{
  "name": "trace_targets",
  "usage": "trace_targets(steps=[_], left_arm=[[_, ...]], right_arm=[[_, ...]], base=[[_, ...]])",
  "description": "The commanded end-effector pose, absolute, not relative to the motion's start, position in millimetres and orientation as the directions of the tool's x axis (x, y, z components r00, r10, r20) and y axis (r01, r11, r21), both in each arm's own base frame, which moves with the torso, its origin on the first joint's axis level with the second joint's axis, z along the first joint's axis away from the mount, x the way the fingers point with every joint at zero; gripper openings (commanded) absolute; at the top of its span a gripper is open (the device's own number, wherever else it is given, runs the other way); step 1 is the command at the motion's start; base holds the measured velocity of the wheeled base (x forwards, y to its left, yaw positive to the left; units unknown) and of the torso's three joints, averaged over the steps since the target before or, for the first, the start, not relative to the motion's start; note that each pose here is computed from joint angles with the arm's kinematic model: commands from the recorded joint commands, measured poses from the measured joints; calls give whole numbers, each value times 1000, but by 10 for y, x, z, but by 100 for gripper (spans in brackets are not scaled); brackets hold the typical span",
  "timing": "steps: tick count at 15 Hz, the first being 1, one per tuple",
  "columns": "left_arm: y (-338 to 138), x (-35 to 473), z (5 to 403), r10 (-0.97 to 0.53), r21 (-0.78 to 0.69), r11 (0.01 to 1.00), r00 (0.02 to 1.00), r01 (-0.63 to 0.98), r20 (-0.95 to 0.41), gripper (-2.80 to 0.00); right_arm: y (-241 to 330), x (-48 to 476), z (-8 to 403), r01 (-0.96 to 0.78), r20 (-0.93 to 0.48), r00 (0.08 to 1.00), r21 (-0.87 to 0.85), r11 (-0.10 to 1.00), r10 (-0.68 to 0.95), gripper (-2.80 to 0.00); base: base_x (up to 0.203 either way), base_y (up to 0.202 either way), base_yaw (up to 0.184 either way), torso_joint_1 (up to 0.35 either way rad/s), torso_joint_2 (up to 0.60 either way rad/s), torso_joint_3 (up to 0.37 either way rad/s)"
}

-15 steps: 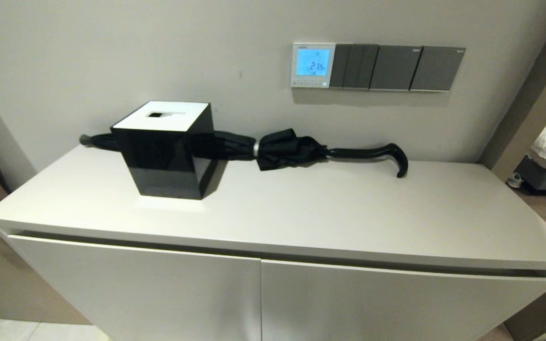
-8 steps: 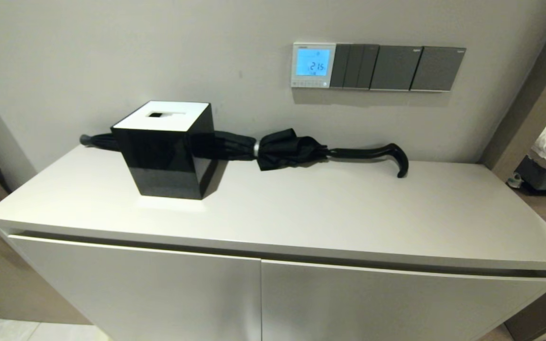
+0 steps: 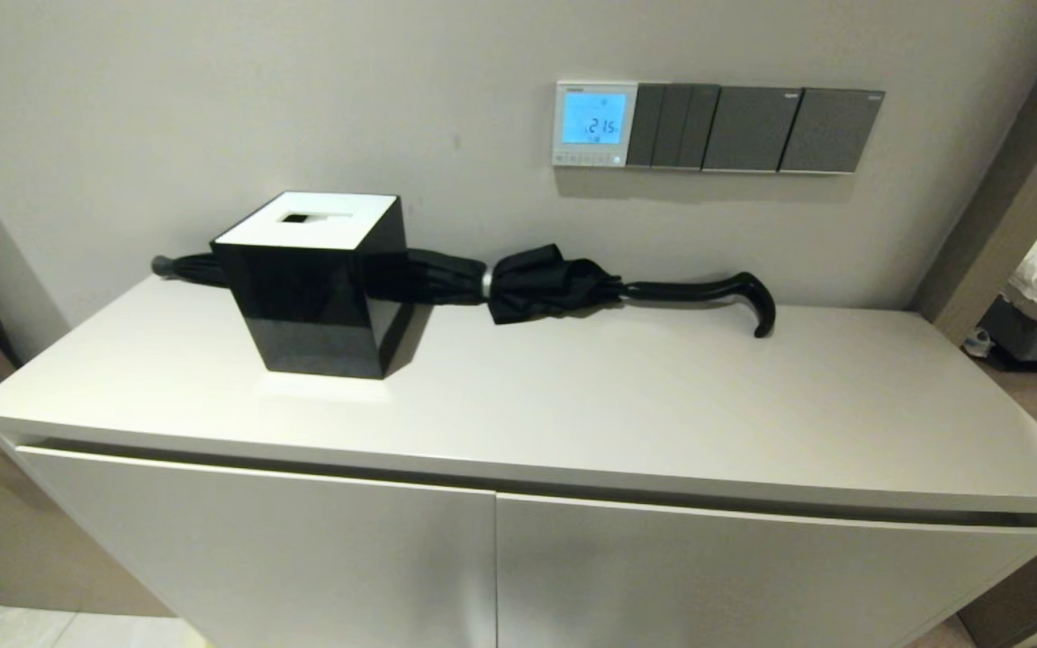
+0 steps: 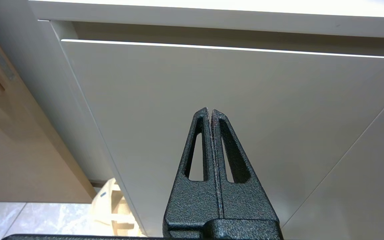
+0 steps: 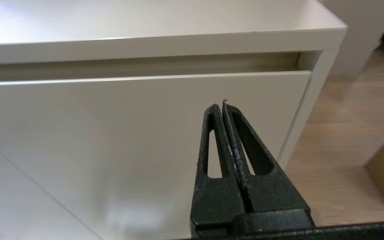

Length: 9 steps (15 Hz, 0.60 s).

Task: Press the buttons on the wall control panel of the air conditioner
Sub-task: Turn off the central air conditioner

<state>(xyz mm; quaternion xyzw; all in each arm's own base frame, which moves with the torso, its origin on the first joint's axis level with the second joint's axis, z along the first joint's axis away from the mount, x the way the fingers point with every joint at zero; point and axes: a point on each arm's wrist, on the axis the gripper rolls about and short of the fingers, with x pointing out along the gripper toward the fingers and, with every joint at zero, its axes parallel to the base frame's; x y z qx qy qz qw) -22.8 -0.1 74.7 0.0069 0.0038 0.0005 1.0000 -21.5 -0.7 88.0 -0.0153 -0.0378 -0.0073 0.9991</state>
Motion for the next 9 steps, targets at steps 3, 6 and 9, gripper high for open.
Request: trace_targets(steps=[3, 6, 9], left_arm=[[-1, -228, 747, 2, 14, 1000, 1000, -1, -8, -280], [-1, -228, 747, 2, 14, 1000, 1000, -1, -8, -280], [-1, -228, 747, 2, 14, 1000, 1000, -1, -8, -280]], right_arm=[[-4, -231, 745, -1, -6, 1000, -15, 1000, 1, -280], [-4, -230, 745, -2, -6, 1000, -12, 1000, 2, -280], [-4, -229, 745, -2, -8, 1000, -3, 1000, 2, -280]], base=[[0, 0, 0, 0, 0, 0], [0, 0, 0, 0, 0, 0], [0, 0, 0, 0, 0, 0]])
